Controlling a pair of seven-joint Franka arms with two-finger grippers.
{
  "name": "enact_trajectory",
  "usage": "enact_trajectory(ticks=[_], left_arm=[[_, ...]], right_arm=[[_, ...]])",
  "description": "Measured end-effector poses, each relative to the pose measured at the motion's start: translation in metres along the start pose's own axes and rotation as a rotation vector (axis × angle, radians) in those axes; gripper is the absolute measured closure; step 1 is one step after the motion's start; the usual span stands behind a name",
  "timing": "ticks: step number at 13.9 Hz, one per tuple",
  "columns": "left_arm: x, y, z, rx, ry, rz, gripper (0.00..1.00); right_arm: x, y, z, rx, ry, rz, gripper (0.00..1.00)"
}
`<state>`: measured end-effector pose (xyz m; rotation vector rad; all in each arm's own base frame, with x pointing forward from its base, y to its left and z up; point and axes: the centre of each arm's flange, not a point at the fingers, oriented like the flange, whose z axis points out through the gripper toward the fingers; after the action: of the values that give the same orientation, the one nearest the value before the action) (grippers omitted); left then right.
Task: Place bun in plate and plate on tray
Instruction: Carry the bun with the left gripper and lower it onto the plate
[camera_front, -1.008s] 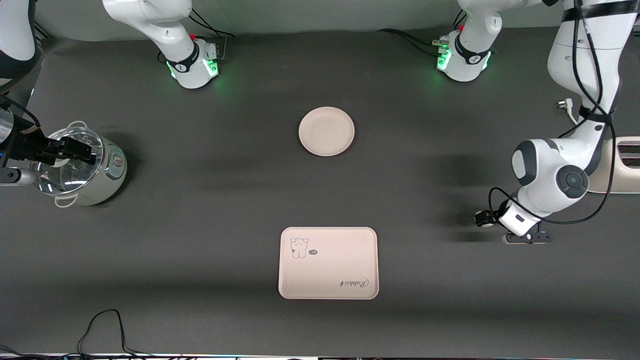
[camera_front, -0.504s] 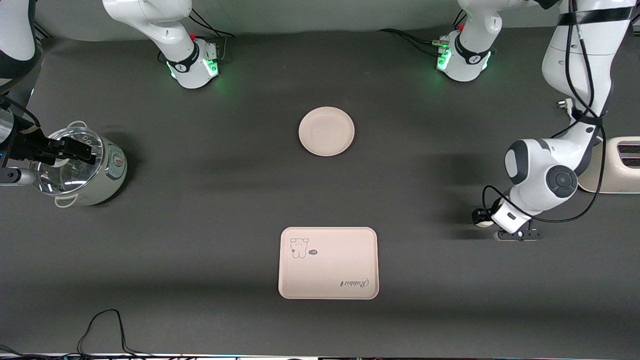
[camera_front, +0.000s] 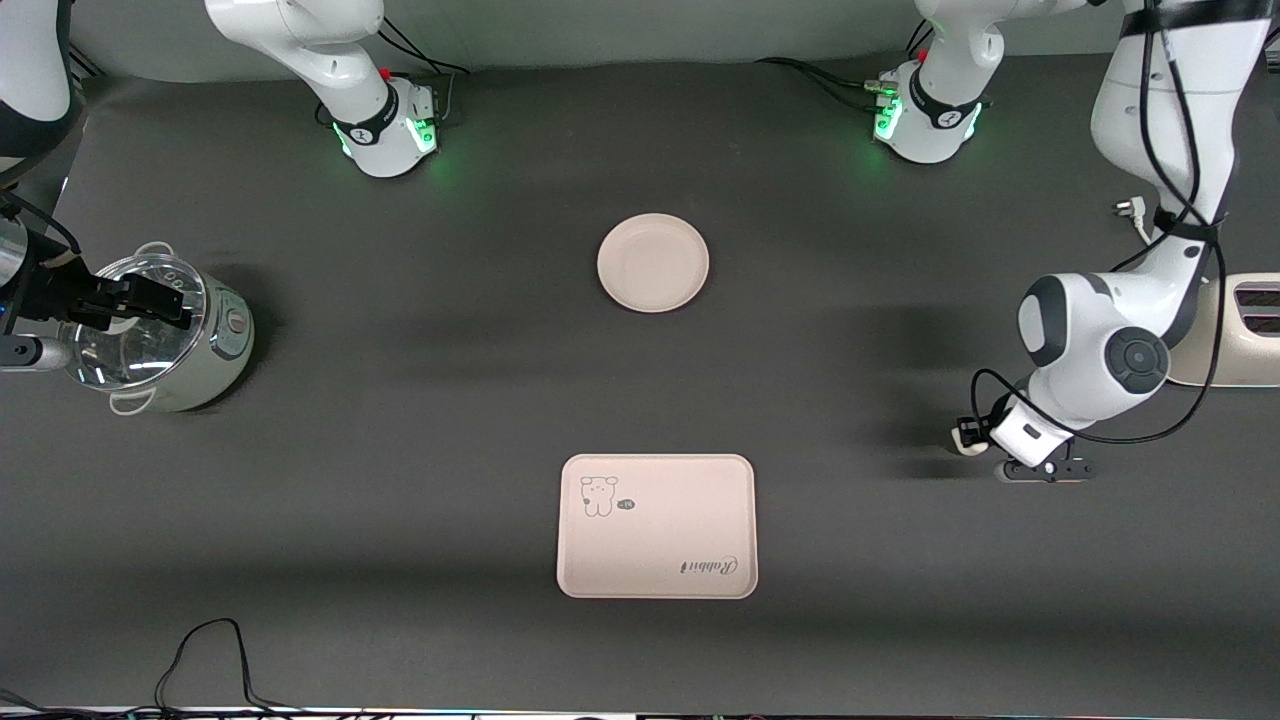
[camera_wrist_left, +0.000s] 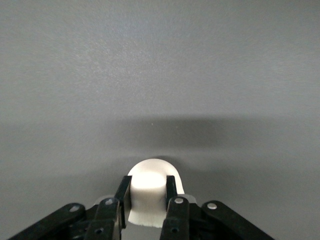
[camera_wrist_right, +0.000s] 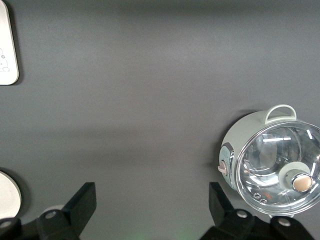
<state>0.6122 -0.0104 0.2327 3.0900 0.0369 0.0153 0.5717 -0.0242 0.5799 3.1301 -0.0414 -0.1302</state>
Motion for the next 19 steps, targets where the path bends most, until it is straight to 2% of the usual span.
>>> enact_trajectory(ticks=[2, 4, 7, 9, 14, 17, 19], left_arm=[[-0.004, 0.019, -0.056, -0.008, -0.045, -0.025, 0.69], [-0.019, 0.061, -0.116, -0.034, -0.081, -0.061, 0.69], [-0.062, 0.161, -0.182, -0.049, -0.09, -0.115, 0.69], [-0.095, 0.234, -0.198, -0.061, -0.082, -0.147, 0.69], [-0.178, 0.377, -0.185, -0.109, -0.075, -0.188, 0.68], [-0.226, 0.436, -0.141, -0.132, -0.096, -0.188, 0.68], [-0.251, 0.458, -0.095, -0.107, -0.093, -0.178, 0.67]], right_arm=[[0.0, 0.0, 0.0, 0.0, 0.0, 0.0, 0.0], [0.0, 0.0, 0.0, 0.0, 0.0, 0.0, 0.0], [0.0, 0.0, 0.0, 0.0, 0.0, 0.0, 0.0], [0.0, 0.0, 0.0, 0.0, 0.0, 0.0, 0.0], [0.0, 0.0, 0.0, 0.0, 0.0, 0.0, 0.0], [0.0, 0.0, 0.0, 0.0, 0.0, 0.0, 0.0], [0.0, 0.0, 0.0, 0.0, 0.0, 0.0, 0.0]])
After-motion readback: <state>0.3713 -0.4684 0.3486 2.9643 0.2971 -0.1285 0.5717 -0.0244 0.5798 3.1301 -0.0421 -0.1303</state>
